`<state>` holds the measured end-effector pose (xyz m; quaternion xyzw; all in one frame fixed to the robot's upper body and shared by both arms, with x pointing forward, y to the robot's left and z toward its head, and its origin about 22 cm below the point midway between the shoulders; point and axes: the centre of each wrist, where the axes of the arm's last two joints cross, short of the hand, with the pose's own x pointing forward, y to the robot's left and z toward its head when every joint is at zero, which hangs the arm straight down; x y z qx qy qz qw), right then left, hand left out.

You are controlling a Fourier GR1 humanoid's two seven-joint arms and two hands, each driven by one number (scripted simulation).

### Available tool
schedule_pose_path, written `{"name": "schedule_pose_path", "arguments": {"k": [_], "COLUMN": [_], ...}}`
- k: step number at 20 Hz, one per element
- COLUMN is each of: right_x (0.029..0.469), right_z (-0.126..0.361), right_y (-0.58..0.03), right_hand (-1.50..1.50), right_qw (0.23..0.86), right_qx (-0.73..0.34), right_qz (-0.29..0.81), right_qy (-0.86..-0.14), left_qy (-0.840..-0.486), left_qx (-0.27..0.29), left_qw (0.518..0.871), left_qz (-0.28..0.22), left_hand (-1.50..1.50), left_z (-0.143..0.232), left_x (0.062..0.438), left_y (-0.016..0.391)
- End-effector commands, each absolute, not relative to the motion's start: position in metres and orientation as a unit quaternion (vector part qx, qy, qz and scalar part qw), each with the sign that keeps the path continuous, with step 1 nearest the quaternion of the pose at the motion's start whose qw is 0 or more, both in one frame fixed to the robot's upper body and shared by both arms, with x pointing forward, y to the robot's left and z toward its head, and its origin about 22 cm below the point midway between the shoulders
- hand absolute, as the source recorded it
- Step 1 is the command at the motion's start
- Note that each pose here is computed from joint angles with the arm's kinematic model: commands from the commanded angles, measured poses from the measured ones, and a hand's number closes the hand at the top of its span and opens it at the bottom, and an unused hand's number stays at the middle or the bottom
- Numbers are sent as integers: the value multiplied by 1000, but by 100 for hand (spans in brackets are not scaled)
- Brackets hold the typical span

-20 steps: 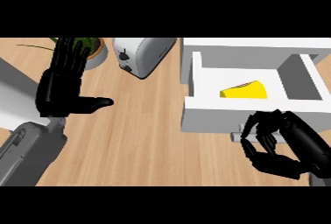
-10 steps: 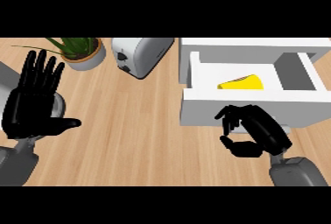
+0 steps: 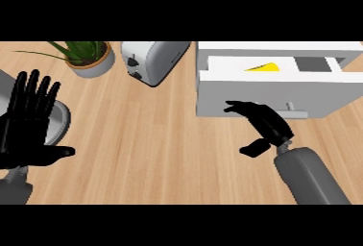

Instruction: Pick up the cup, place it into the drawer and close the drawer

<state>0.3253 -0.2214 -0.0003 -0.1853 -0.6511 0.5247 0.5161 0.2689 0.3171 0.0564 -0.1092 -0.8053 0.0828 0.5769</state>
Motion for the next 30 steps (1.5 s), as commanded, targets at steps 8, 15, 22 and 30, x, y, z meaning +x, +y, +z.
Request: {"name": "schedule_pose_path", "arguments": {"k": [8, 15, 22, 30], "right_x": [394, 412, 433, 433], "right_z": [-9, 9, 42, 49], "right_y": [-232, -279, -274, -295], "right_hand": [-150, -150, -150, -150], "right_qw": [549, 560, 564, 571], "right_qx": [-153, -158, -173, -167], "right_qz": [505, 507, 499, 488], "right_qy": [-648, -635, -635, -638], "left_qy": [-806, -802, -806, -810], "left_qx": [-120, -129, -138, -135], "left_qw": [573, 579, 572, 568], "left_qz": [86, 69, 61, 59], "left_hand": [-150, -150, -150, -150], "left_z": [35, 44, 35, 55], "left_x": [268, 266, 275, 283], "left_y": [343, 335, 336, 335]}}
